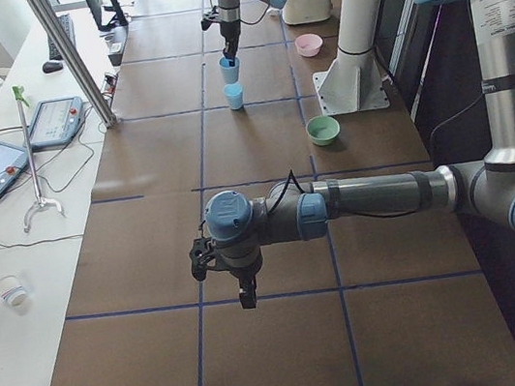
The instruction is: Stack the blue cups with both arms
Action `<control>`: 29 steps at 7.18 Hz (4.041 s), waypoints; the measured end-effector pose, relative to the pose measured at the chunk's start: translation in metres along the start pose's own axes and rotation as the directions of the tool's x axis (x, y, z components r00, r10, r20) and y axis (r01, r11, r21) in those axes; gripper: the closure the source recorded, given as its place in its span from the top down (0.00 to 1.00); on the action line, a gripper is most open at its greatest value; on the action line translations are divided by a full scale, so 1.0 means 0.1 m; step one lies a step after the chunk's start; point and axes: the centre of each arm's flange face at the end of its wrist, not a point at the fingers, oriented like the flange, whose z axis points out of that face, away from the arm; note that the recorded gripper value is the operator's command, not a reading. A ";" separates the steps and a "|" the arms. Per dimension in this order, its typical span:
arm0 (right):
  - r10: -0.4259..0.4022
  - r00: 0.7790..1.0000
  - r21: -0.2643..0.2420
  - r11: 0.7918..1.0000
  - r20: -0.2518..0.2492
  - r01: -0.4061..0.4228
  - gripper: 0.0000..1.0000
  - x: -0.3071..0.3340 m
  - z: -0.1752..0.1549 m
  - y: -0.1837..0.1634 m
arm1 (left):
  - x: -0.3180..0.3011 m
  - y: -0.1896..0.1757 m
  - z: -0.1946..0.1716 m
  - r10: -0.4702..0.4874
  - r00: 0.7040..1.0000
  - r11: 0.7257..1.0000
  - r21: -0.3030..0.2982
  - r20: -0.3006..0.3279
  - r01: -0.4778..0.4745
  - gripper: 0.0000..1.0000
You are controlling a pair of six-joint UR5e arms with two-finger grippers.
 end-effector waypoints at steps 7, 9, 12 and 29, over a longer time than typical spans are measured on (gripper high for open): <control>-0.037 0.999 0.025 0.999 0.003 0.037 1.00 -0.09 0.30 0.06 | -0.01 0.00 0.02 -0.002 1.000 1.000 -0.003 -0.001 0.002 1.00; -0.073 0.997 0.026 0.997 0.007 0.073 1.00 -0.03 0.31 -0.05 | -0.01 -0.01 0.02 -0.001 1.000 1.000 -0.003 0.000 0.001 1.00; -0.239 0.971 -0.051 0.970 -0.002 0.239 1.00 1.22 0.01 -1.07 | 0.00 -0.03 0.01 0.010 1.000 1.000 -0.001 0.004 -0.010 1.00; -0.528 0.849 -0.184 0.833 0.011 0.521 1.00 7.07 -0.72 -2.29 | -0.21 0.27 0.27 -0.041 0.999 0.997 -0.062 0.002 0.041 1.00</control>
